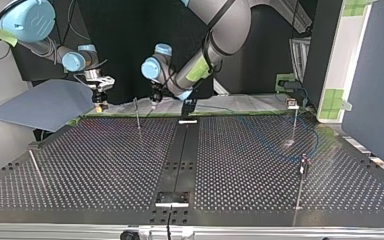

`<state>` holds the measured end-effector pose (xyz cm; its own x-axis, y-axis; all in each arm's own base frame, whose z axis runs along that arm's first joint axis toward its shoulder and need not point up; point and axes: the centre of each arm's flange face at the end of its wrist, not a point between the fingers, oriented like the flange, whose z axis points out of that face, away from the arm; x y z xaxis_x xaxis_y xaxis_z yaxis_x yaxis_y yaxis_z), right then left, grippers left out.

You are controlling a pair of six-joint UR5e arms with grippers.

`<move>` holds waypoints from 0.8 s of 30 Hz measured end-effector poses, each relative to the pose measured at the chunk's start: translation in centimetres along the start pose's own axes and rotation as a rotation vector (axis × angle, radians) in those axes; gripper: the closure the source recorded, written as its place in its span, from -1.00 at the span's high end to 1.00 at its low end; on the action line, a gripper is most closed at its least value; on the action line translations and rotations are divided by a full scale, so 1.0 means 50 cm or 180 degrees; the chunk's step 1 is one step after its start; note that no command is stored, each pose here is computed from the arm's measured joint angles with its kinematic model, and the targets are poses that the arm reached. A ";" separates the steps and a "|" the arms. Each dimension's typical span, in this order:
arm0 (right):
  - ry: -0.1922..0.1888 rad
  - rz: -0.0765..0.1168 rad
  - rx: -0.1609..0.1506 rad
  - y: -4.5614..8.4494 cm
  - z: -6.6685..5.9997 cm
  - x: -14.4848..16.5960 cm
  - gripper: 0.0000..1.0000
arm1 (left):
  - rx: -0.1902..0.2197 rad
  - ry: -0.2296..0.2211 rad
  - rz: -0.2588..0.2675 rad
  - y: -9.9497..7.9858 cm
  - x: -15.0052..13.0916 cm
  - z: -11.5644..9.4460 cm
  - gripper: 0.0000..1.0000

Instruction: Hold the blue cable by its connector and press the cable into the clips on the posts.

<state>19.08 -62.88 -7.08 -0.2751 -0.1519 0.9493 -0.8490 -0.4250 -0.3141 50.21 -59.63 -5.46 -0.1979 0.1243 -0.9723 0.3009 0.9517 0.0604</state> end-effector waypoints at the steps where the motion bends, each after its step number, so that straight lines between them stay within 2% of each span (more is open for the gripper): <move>1: 0.0001 -0.0001 0.0000 0.000 0.000 0.000 -1.00 | 0.0002 0.0028 0.0038 0.001 0.007 -0.005 1.00; 6: 0.0000 -0.0001 0.0000 0.000 0.000 0.000 -1.00 | 0.0125 0.0095 0.0214 -0.018 0.026 -0.027 1.00; 13: -0.0007 0.0001 0.0002 -0.002 0.000 -0.001 -1.00 | 0.0335 0.0069 0.0224 -0.058 0.022 -0.044 1.00; 24: -0.0017 -0.0003 0.0017 -0.008 0.001 -0.003 -1.00 | 0.0356 -0.0039 0.0136 -0.103 -0.006 -0.063 1.00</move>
<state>19.50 -62.71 -7.12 -0.2718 -0.1563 0.9496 -0.8469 -0.4299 -0.3132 45.81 -63.69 -4.77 -0.1713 0.1599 -0.9721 0.4112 0.9083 0.0769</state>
